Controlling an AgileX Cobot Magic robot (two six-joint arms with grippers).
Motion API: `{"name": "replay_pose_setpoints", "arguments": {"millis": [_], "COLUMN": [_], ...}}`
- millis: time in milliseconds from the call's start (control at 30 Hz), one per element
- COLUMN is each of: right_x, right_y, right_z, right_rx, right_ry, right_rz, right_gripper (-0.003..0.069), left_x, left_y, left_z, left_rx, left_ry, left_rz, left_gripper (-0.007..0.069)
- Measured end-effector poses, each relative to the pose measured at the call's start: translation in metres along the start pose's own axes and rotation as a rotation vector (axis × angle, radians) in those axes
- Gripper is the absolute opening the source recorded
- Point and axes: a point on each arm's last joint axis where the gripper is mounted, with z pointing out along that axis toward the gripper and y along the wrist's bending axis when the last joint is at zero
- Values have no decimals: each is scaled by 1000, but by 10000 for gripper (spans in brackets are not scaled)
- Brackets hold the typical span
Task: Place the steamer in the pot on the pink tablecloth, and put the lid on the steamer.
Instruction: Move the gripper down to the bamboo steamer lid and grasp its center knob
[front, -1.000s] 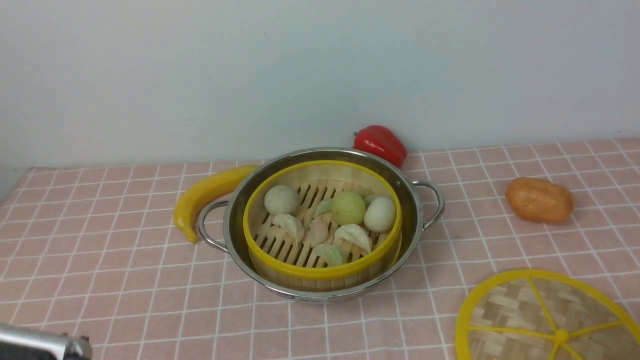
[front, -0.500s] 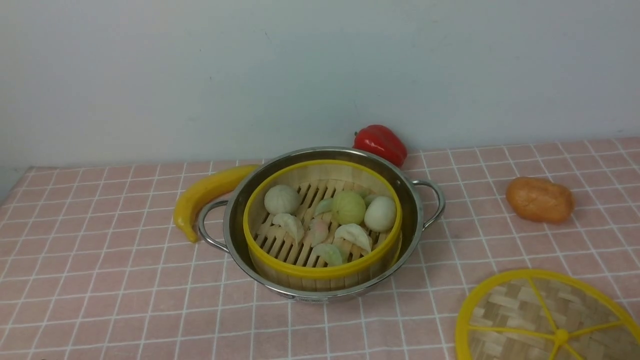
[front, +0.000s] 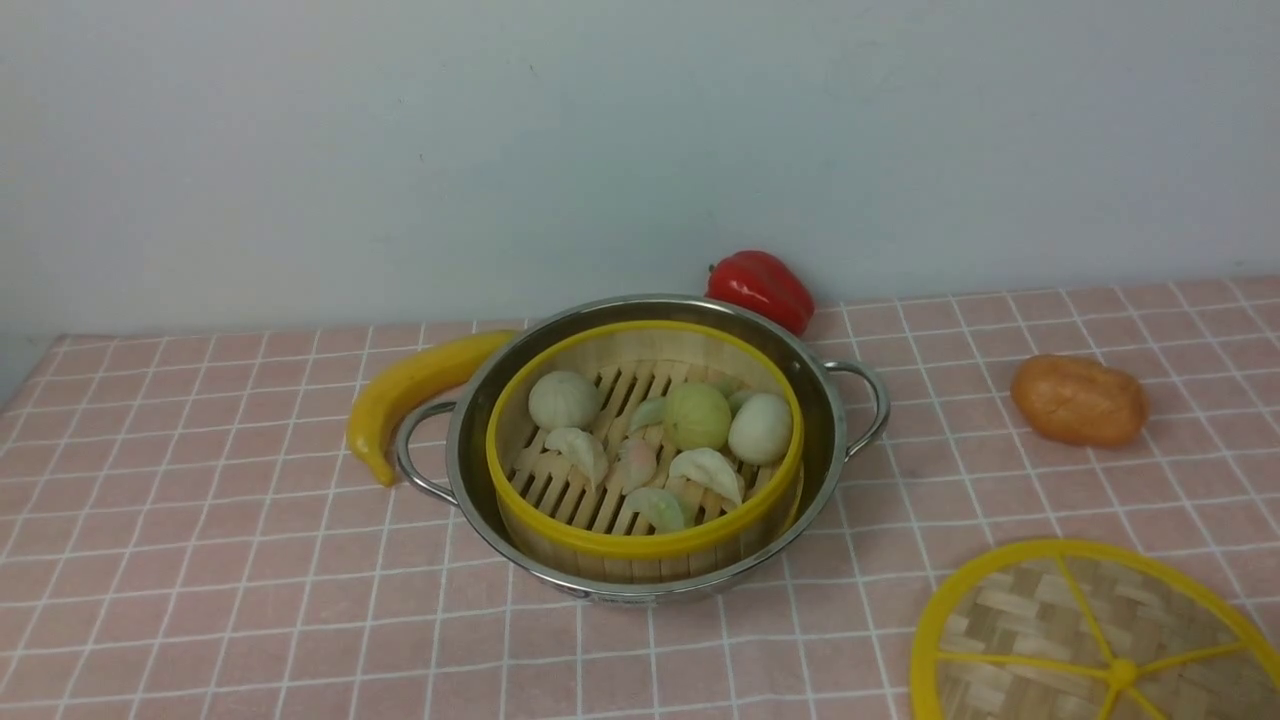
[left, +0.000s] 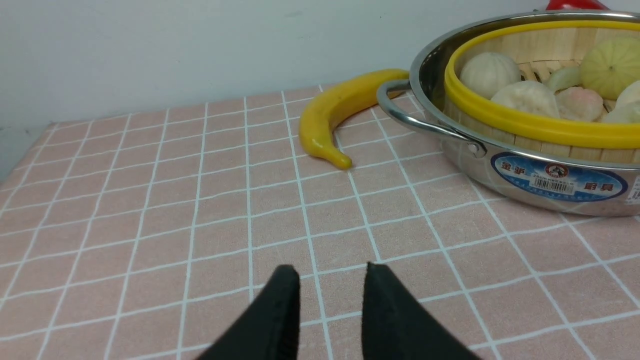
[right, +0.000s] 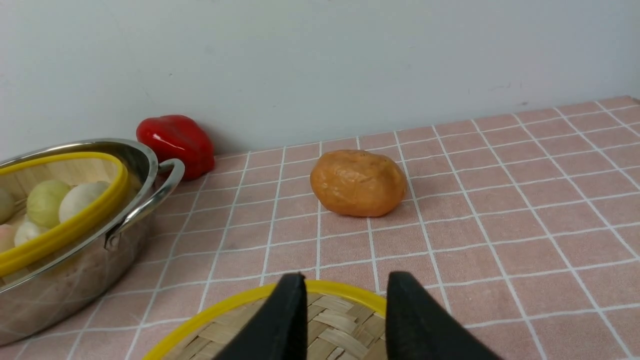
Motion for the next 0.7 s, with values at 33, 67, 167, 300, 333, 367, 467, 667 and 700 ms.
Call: {"name": "replay_pose_setpoints", "arguments": {"millis": [33,67,167,300,333,367,467,667,700], "right_x": [0,0,0,-2,-4,-10,-41,-97,-102], "right_y": [0,0,0,1,2,4,13,28,29], "right_z": [0,0,0,0,0,-2,-12,-47,-51], "right_rx": [0,0,0,-12,-23,-37,-81,-103,-110], "right_ry": [0,0,0,-22,-40,-64,-162,-228,-232], "right_rz": [0,0,0,6,25,60,94,101,110], "right_gripper": [243,243,243,243,243,243,243,243,243], "left_x": [0,0,0,0,0,0,0,0,0], "left_y": [0,0,0,0,0,0,0,0,0], "left_z": [0,0,0,0,0,0,0,0,0], "left_rx": [0,0,0,0,0,0,0,0,0], "left_ry": [0,0,0,0,0,0,0,0,0], "left_rz": [0,0,0,0,0,0,0,0,0], "left_gripper": [181,181,190,191,192,199,202,211,211]}}
